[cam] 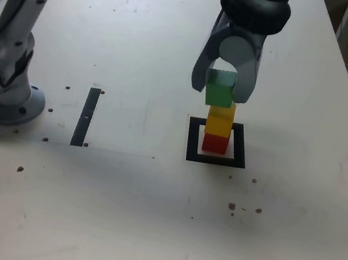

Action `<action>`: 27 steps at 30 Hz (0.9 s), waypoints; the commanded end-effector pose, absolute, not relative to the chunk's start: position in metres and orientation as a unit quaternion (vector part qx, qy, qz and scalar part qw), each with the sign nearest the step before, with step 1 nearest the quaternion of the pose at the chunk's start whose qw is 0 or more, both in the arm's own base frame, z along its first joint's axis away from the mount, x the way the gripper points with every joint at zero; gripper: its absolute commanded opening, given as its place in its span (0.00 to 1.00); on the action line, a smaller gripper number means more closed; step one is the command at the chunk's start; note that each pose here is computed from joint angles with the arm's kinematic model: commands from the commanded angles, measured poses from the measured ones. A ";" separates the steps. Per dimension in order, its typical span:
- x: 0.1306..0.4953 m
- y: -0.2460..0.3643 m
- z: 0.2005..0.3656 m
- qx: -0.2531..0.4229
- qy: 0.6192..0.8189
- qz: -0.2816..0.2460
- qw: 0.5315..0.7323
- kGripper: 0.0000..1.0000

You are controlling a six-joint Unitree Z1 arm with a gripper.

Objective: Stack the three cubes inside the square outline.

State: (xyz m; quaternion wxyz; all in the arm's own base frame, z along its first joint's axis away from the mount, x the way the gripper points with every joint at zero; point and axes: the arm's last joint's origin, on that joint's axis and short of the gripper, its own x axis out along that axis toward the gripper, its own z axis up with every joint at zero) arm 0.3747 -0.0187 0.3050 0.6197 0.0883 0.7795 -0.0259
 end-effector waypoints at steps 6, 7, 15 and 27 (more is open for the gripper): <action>0.376 -0.022 0.303 0.089 0.781 -0.028 0.617 0.32; 0.376 -0.022 0.302 0.089 0.782 -0.029 0.617 0.42; 0.375 -0.023 0.301 0.087 0.782 -0.035 0.616 0.99; 0.368 -0.022 0.311 0.089 0.775 -0.034 0.625 0.99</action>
